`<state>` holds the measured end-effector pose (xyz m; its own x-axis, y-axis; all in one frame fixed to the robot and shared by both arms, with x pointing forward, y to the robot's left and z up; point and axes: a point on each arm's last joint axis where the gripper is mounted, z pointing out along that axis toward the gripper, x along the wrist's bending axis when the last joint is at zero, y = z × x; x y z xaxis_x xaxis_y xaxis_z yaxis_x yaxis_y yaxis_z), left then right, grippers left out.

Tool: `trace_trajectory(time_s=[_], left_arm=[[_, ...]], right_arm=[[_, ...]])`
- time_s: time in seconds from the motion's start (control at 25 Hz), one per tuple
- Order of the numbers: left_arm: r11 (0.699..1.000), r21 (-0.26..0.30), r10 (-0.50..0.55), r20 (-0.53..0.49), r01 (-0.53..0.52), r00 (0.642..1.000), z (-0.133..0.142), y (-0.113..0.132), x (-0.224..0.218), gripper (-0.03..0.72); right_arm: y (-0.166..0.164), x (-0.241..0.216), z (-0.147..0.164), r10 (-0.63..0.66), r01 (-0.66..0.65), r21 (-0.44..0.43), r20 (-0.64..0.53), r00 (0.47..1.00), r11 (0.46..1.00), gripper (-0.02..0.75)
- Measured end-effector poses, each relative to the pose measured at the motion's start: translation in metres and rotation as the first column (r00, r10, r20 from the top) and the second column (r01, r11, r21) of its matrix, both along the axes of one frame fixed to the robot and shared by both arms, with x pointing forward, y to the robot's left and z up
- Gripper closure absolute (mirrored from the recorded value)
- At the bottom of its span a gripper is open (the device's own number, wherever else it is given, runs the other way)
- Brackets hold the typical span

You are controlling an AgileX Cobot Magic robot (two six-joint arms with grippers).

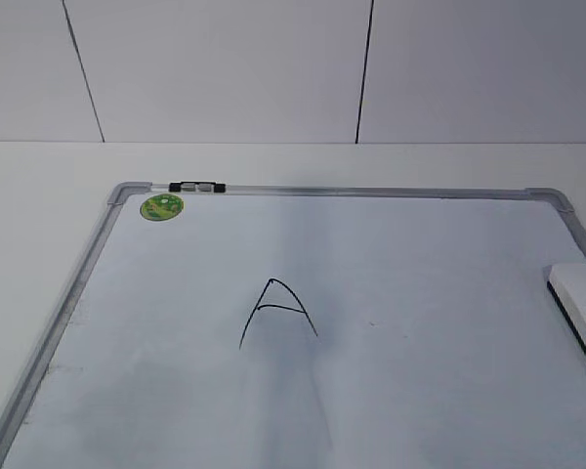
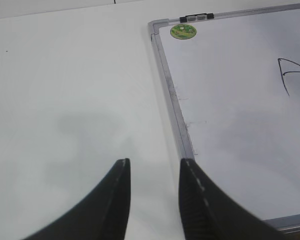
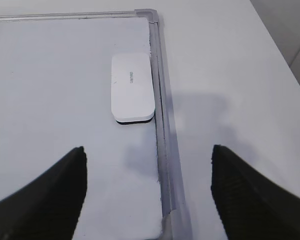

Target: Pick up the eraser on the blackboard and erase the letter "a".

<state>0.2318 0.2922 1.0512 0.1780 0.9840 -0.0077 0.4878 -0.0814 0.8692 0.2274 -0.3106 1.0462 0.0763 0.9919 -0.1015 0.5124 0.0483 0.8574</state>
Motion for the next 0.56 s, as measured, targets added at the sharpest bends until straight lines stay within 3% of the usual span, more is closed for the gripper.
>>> trace_trajectory(time_s=[0.56], left_arm=[[1.000, 0.000, 0.000, 0.000, 0.000, 1.000, 0.0000, 0.0000, 0.0000, 0.449]], right_arm=[[0.0000, 0.0000, 0.0000, 0.000, 0.000, 0.000, 0.000, 1.000, 1.000, 0.146]])
